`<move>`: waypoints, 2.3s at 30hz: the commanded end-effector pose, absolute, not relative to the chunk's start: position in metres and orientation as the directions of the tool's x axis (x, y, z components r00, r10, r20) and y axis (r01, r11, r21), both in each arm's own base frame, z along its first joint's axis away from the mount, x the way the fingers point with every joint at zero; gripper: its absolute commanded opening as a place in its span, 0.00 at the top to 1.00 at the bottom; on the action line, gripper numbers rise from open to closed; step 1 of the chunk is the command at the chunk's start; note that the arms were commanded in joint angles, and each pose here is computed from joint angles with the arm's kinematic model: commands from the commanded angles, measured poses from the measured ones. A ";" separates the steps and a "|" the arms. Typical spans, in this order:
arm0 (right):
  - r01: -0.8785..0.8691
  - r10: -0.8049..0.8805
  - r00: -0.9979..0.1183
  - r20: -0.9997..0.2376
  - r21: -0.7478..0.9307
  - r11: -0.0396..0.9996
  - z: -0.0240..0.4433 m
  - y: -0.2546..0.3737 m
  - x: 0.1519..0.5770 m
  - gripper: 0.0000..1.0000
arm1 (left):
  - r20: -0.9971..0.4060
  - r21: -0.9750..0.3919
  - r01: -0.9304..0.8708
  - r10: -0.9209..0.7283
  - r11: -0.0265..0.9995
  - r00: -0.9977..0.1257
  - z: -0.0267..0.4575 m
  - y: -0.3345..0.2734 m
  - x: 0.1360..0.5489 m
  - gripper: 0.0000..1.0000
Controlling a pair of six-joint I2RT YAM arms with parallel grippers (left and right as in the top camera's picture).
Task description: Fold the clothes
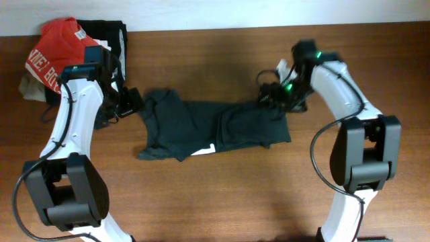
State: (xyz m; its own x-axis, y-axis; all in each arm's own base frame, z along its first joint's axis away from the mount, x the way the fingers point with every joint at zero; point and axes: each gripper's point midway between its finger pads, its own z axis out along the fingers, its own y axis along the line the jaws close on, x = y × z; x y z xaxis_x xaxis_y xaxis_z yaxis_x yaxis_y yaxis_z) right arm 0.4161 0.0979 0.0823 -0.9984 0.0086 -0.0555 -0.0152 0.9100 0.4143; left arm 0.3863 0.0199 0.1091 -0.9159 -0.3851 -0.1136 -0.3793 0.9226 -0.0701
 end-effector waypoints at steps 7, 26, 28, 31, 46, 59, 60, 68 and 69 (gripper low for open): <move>0.021 0.072 -0.975 -0.212 0.232 0.972 0.188 0.040 0.440 0.01 | 0.064 -0.409 -0.146 -0.131 0.901 -0.989 0.052 -0.046 0.391 0.01; 0.113 0.145 -0.979 -0.146 0.205 0.972 0.183 0.003 0.426 0.01 | 0.164 -0.472 -0.131 -0.060 0.872 -0.985 -0.016 -0.094 0.373 0.99; 0.116 0.145 -0.980 -0.134 0.205 0.972 0.182 0.003 0.423 0.01 | 0.186 -0.367 -0.200 -0.139 0.909 -0.973 -0.017 -0.072 0.375 0.99; 0.120 0.145 -0.983 -0.113 0.204 0.972 0.181 0.003 0.418 0.01 | 0.180 -0.181 -0.301 -0.269 0.936 -0.946 0.003 -0.014 0.386 1.00; 0.122 0.145 -0.984 -0.104 0.204 0.971 0.181 0.004 0.417 0.01 | 0.008 -0.009 -0.241 -0.241 0.970 -0.970 0.142 -0.045 0.420 0.99; 0.128 0.145 -0.987 -0.075 0.202 0.971 0.180 0.004 0.409 0.01 | 0.045 -0.107 0.055 0.060 0.993 -0.997 0.053 -0.197 0.401 0.62; 0.128 0.145 -0.987 -0.071 0.202 0.971 0.180 0.005 0.409 0.01 | 0.029 -0.113 0.068 0.072 0.991 -0.997 0.053 -0.202 0.403 0.16; 0.121 0.137 -0.988 -0.065 0.201 0.972 0.180 0.008 0.407 0.01 | -0.117 -0.099 0.140 0.128 0.985 -0.985 0.129 -0.200 0.427 0.01; 0.116 0.131 -0.989 -0.064 0.201 0.973 0.180 0.010 0.407 0.01 | -0.148 -0.034 0.109 0.103 0.993 -0.984 0.150 -0.182 0.432 0.01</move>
State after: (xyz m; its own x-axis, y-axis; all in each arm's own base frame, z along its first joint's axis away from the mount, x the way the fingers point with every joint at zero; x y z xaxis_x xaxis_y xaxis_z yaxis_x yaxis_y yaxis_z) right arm 0.4060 0.0059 0.1725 -0.9880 0.1484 -0.0426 0.1365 0.9684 0.2087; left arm 0.4088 -0.2049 0.0932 -0.9939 0.1096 -0.0096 0.1100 0.9886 -0.1032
